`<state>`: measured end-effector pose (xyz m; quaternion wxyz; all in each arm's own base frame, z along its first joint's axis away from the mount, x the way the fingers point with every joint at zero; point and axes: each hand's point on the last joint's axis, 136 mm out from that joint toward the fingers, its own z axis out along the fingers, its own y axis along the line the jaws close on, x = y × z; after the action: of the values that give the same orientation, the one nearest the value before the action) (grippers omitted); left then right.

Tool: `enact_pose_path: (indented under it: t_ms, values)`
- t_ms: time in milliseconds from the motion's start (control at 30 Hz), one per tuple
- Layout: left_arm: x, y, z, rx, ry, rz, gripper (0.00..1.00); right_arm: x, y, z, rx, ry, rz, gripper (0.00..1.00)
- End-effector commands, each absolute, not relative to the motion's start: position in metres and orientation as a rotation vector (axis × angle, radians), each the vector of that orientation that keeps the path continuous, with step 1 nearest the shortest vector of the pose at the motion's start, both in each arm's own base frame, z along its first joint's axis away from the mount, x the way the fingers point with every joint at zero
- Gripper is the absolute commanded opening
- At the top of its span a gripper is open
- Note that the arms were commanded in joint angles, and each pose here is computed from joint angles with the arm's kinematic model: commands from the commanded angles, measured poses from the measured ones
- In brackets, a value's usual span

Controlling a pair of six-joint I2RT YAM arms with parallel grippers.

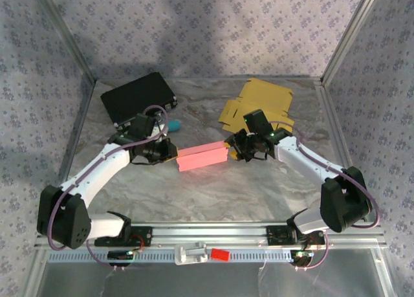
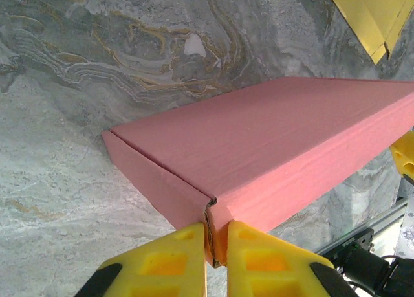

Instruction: Fold the paper box

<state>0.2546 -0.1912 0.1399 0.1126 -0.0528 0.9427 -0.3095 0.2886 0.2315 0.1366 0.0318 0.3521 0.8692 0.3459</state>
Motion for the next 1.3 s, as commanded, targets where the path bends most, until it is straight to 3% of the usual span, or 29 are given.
enact_pose_path:
  t_ms: [0,300,567,667,967,1267]
  values:
    - [0.229,-0.173,0.105,-0.19,2.91,-0.788,0.09,0.255,0.205,0.09,1.235,2.825,0.799,0.36]
    - [0.23,-0.174,0.11,-0.171,2.899,-0.795,0.01,0.26,0.209,0.101,1.203,2.816,0.829,0.3]
    - [0.234,-0.182,0.12,-0.096,2.868,-0.789,0.01,0.291,0.214,0.167,1.012,2.658,0.951,0.53]
    - [0.232,-0.187,0.125,-0.012,2.847,-0.738,0.01,0.299,0.219,0.176,1.001,2.626,1.008,0.54]
    - [0.207,-0.191,0.123,0.121,2.754,-0.586,0.0,0.264,0.194,0.142,1.061,2.716,0.933,0.51]
    - [0.185,-0.2,0.084,0.078,2.737,-0.697,0.06,0.246,0.182,0.102,0.94,2.849,0.878,0.51]
